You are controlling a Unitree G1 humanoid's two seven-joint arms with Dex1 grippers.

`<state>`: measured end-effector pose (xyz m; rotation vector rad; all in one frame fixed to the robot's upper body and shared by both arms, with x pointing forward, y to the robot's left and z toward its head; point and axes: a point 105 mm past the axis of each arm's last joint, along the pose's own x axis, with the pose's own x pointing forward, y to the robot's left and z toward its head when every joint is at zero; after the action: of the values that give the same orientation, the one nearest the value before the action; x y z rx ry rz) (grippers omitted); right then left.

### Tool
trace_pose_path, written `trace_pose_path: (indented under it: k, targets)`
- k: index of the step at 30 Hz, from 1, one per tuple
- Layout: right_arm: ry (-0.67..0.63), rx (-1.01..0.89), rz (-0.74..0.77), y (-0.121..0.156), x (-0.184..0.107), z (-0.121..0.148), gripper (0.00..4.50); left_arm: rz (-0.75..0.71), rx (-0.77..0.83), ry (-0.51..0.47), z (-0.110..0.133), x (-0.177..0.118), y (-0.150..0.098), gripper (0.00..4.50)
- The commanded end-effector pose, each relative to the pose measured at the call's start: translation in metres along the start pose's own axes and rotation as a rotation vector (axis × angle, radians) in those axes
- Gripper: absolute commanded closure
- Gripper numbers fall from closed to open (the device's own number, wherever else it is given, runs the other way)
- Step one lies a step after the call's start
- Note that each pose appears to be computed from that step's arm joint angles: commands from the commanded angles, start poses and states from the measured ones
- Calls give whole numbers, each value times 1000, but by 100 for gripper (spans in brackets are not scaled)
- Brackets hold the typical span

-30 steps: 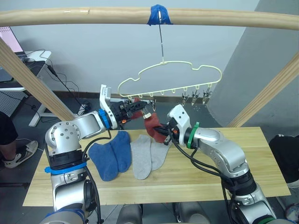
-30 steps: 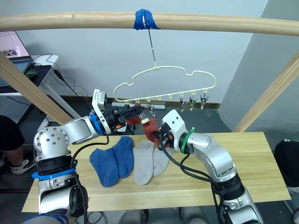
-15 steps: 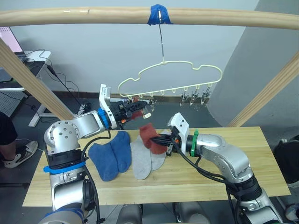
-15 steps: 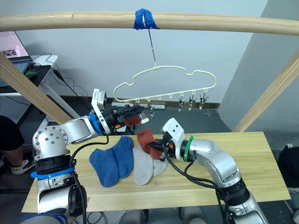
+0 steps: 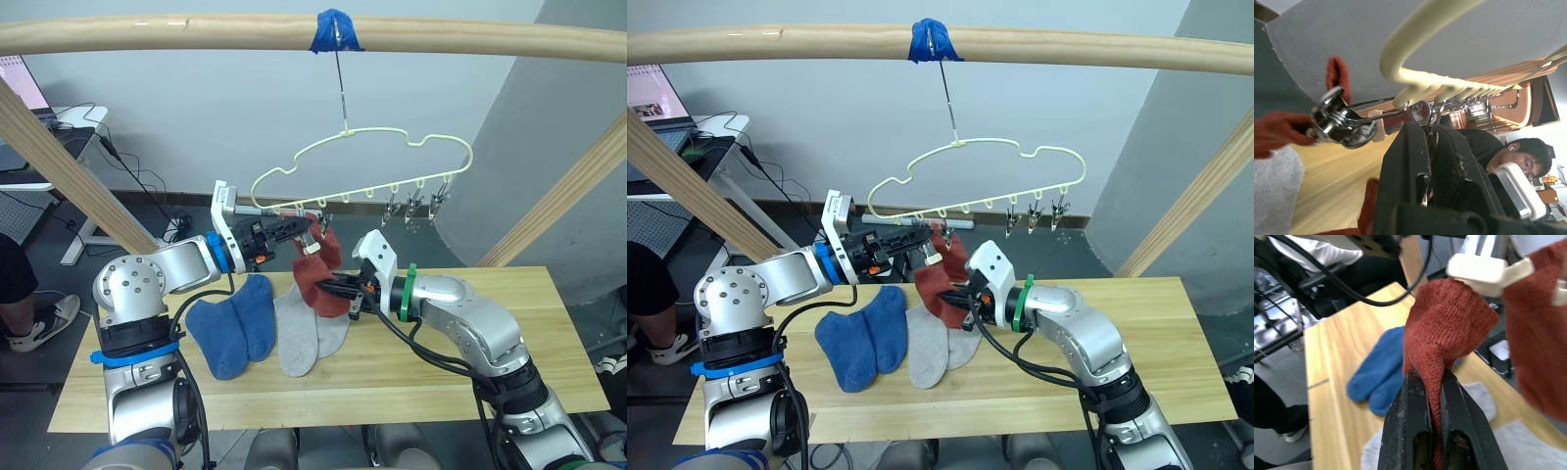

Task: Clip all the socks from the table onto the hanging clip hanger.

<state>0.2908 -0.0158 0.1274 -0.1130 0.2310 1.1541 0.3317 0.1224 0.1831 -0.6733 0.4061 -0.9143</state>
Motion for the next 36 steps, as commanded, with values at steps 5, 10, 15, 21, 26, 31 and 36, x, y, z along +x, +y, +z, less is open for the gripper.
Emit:
trace_pose_path:
  k: [5,10,15,21,26,31,36]
  targets:
    - [-35,-88,-23,-7,0,15,447,-24,19,18,-3,0,-7,438]
    - [-48,-104,-24,-8,3,20,447,-22,23,21,-4,0,-6,438]
    - [-68,-97,-22,-10,6,29,447,-21,28,22,-4,0,-6,438]
    - [-69,-98,-26,-12,9,31,447,-38,88,26,-5,0,-12,438]
    - [-66,-96,-40,-15,11,29,450,-70,110,6,-2,-4,-16,317]
    - [-65,-93,-47,-16,12,28,450,-47,118,-5,3,-7,-12,166]
    - [-63,-81,-74,-19,17,24,424,-13,160,-10,7,-15,-10,9]
